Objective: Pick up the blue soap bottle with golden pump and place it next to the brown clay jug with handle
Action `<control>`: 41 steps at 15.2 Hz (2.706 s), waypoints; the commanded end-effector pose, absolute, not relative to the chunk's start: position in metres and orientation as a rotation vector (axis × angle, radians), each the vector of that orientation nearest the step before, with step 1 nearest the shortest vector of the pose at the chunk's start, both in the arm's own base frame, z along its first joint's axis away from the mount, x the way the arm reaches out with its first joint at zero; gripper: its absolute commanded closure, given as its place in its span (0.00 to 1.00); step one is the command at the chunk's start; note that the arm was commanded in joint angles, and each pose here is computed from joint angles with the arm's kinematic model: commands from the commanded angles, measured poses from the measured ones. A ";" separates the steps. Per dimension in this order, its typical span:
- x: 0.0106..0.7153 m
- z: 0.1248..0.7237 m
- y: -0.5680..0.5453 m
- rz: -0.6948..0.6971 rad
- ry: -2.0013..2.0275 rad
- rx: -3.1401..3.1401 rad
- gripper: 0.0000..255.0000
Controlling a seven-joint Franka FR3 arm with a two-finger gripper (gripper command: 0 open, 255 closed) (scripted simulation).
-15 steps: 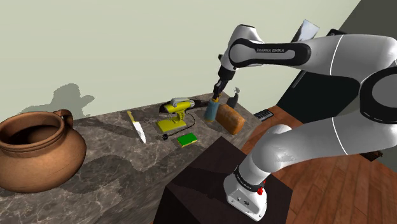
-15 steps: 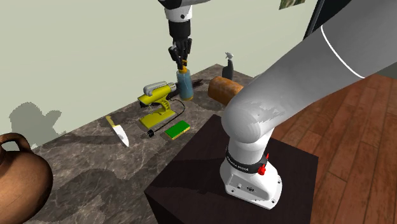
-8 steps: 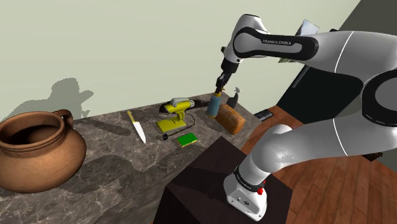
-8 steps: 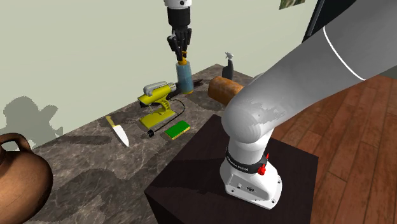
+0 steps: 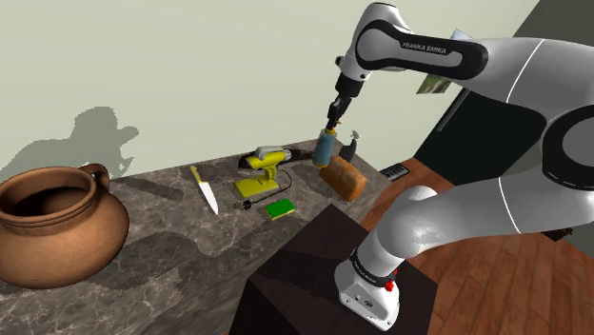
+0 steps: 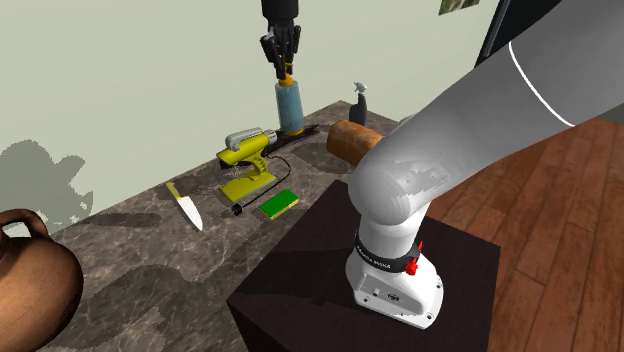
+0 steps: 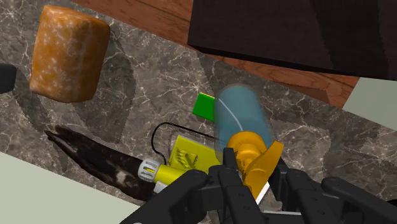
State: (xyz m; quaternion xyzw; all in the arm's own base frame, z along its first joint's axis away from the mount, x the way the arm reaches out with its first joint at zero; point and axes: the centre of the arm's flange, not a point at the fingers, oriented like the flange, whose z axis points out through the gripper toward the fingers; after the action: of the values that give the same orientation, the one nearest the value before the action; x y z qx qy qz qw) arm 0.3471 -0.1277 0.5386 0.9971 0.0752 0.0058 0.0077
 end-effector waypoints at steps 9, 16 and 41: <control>0.404 0.543 -0.024 0.018 0.235 3.117 1.00; 0.448 0.543 0.057 0.018 0.235 3.117 1.00; 0.608 0.544 0.346 0.018 0.235 3.117 1.00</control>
State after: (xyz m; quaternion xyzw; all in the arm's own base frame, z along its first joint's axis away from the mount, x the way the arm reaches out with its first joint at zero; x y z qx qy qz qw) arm 0.6034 0.3342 0.5447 0.9971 0.0761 0.0058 0.0076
